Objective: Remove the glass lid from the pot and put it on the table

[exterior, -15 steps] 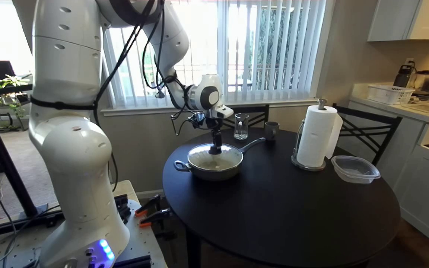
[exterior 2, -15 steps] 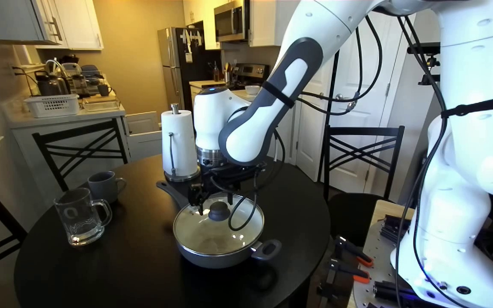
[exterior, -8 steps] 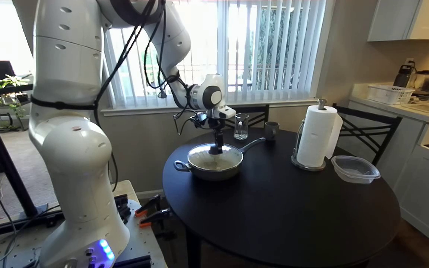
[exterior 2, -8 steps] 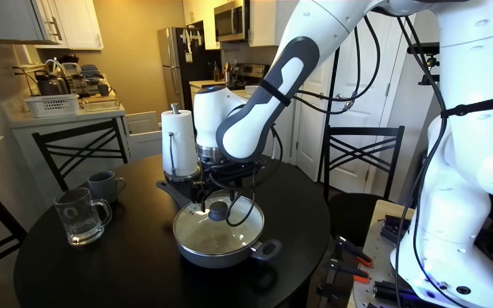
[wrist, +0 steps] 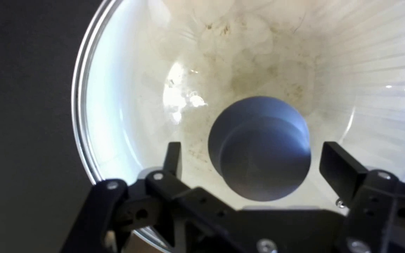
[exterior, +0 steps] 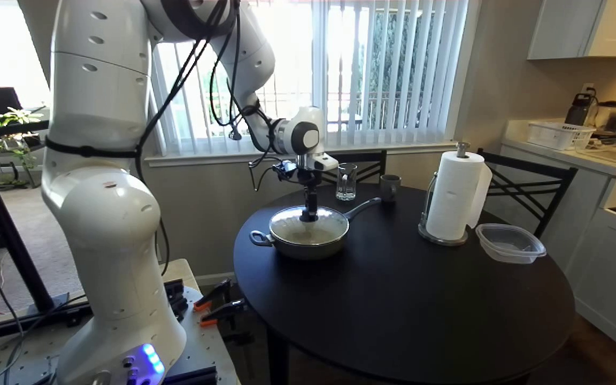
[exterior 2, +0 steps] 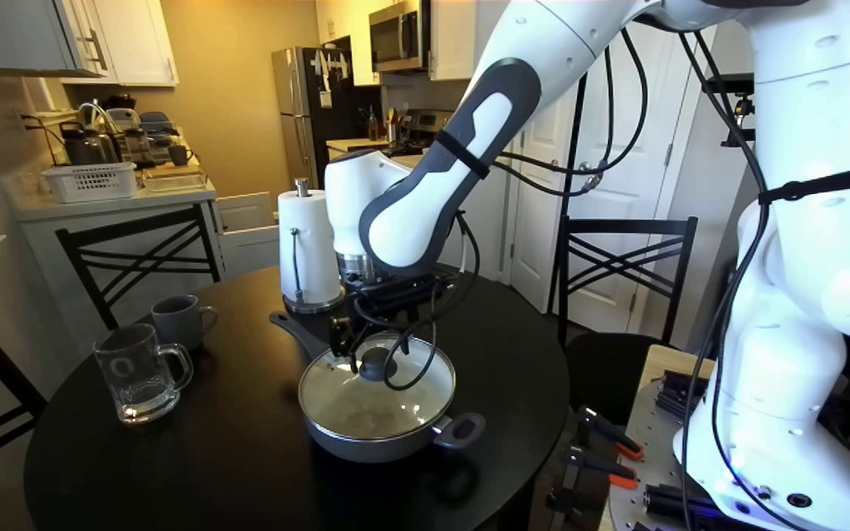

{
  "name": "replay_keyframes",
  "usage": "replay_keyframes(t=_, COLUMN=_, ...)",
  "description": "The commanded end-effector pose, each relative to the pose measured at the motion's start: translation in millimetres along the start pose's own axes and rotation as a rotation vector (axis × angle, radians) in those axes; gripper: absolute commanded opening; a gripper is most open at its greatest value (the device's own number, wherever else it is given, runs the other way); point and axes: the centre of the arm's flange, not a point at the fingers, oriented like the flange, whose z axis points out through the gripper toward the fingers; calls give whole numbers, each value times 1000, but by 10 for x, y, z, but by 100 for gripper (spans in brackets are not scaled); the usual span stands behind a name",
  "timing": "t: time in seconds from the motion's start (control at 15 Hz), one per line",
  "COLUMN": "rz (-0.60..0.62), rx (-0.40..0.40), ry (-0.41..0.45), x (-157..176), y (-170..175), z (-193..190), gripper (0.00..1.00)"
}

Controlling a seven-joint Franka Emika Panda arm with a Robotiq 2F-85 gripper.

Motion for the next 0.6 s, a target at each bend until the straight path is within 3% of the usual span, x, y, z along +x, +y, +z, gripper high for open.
replay_keyframes(t=0.0, rz=-33, rx=17, ry=-76, x=8, y=-61, z=-12, gripper=100)
replay_keyframes(t=0.53, rz=6, rx=17, ry=-83, x=143, y=-19, z=-22, gripper=100)
